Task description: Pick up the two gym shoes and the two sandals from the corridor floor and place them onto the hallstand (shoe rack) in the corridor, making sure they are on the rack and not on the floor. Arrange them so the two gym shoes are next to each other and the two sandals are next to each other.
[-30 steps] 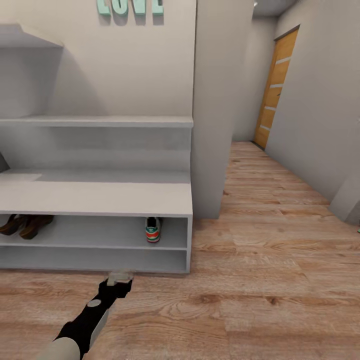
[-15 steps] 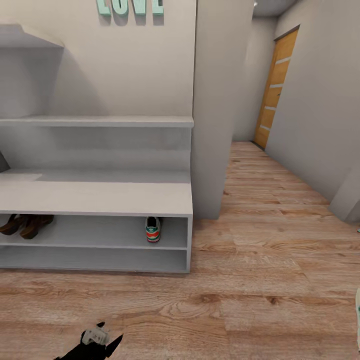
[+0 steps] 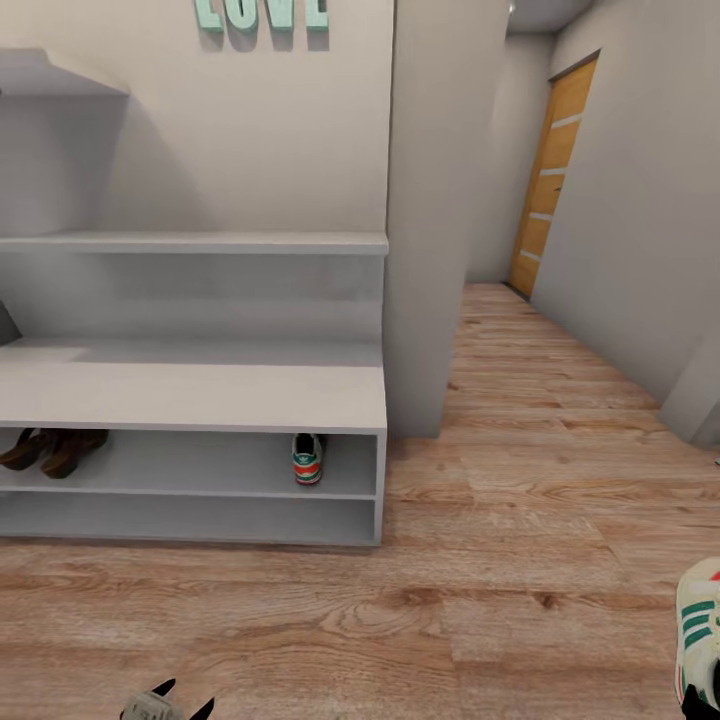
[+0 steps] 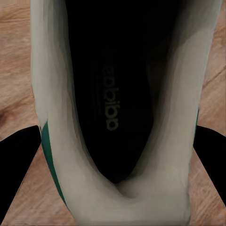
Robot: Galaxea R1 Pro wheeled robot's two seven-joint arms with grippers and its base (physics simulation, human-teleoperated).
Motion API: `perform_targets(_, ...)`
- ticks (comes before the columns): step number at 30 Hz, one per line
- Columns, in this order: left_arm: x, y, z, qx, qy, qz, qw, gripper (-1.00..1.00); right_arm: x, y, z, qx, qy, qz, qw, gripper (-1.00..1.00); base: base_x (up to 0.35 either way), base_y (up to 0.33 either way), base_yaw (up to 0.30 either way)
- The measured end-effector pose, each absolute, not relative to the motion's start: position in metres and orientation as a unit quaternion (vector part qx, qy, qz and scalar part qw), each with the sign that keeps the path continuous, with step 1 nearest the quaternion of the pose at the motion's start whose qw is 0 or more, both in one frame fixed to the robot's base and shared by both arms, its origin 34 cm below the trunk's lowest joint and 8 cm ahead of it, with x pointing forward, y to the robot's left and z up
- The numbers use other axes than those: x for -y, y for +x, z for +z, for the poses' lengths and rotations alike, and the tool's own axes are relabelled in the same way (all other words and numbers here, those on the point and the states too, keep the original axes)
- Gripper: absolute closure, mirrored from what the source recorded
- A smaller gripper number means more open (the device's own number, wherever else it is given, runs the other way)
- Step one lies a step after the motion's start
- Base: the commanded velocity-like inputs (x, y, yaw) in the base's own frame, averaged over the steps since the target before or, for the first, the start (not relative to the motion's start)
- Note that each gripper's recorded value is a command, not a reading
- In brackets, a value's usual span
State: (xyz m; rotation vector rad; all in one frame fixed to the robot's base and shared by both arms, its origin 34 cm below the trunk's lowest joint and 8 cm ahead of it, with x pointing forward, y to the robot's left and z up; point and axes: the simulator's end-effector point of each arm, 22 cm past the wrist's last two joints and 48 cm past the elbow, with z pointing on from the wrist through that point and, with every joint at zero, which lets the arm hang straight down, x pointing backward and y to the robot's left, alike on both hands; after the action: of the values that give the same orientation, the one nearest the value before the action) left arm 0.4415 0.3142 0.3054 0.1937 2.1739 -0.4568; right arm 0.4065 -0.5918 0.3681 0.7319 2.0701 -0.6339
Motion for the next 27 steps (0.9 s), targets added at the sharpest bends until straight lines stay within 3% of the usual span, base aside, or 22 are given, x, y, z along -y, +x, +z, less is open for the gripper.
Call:
perform_targets(11,-0.328,0.446,0.31,-0.872,0.051,-0.176,0.453,-1.0,0.58,0.397,0.35,-0.833,0.299,-0.243,0.397,1.0,-0.048,0.297,0.0)
perform_targets(27,-0.331,0.446,0.311,-0.872,0.05,-0.175,0.454,-1.0,0.579,0.395,0.346,-0.834,0.301,-0.241,0.394,1.0,-0.214,0.256,0.0)
